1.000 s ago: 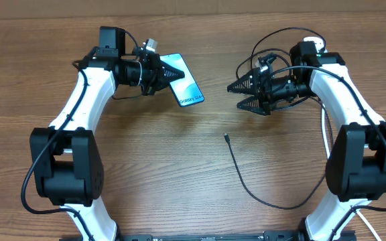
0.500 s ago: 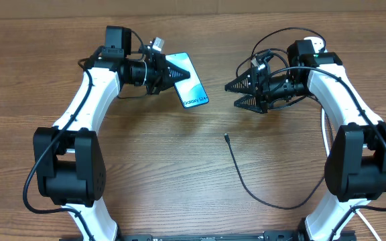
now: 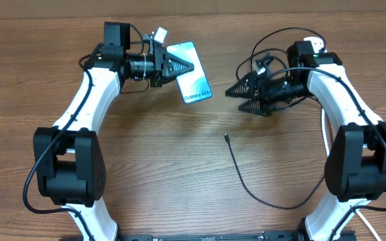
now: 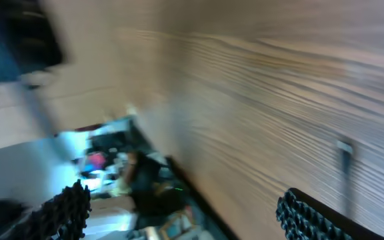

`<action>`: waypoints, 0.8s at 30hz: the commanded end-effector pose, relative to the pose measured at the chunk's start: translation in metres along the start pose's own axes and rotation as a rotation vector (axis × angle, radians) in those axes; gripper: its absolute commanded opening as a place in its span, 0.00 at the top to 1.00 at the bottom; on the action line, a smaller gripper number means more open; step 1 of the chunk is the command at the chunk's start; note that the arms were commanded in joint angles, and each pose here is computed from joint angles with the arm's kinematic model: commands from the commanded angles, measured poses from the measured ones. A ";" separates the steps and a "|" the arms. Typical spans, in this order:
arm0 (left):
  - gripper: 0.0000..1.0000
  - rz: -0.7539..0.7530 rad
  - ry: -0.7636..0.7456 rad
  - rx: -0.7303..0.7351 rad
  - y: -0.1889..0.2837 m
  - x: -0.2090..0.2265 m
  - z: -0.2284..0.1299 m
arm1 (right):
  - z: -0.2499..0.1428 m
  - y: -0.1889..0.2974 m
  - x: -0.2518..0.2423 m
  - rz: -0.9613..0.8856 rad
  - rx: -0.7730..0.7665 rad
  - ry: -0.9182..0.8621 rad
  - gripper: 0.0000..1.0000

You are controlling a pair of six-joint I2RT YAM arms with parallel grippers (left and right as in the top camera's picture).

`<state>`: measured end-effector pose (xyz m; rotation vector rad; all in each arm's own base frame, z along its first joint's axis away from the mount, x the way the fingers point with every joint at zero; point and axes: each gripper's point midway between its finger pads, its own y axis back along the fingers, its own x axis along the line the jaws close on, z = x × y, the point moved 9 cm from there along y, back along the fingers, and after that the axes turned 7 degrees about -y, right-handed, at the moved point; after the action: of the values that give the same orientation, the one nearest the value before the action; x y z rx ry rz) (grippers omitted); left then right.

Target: Plug charger to phone and switch on socket

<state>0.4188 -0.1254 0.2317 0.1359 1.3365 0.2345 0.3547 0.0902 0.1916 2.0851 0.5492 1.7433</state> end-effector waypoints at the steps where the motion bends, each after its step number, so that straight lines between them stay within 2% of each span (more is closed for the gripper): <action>1: 0.96 -0.055 0.015 0.027 -0.002 -0.007 0.000 | -0.005 -0.004 -0.018 -0.251 0.005 -0.023 0.09; 7: 0.96 -0.007 0.062 -0.001 -0.002 -0.003 0.002 | -0.022 -0.026 -0.024 -0.586 0.055 -0.074 0.09; 10: 0.96 0.006 0.069 -0.011 -0.001 -0.002 0.003 | -0.027 -0.040 -0.025 -0.809 0.010 -0.096 0.09; 11: 0.96 0.009 0.070 -0.017 0.000 -0.001 0.004 | -0.030 -0.048 -0.023 -0.936 -0.035 -0.092 0.09; 13: 0.96 0.011 0.073 -0.025 0.004 0.000 0.005 | -0.033 -0.057 -0.019 -1.038 -0.081 -0.074 0.11; 17: 0.96 0.014 0.088 -0.046 0.013 0.003 0.008 | -0.039 -0.077 -0.012 -1.100 -0.116 -0.013 0.30; 24: 0.95 0.028 0.194 -0.114 0.043 0.013 0.014 | -0.053 -0.098 -0.020 -1.119 -0.074 0.030 0.41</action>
<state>0.4283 -0.0975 0.2300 0.0804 1.4522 0.3367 0.2976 0.1684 0.1419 1.2616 1.2928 1.1092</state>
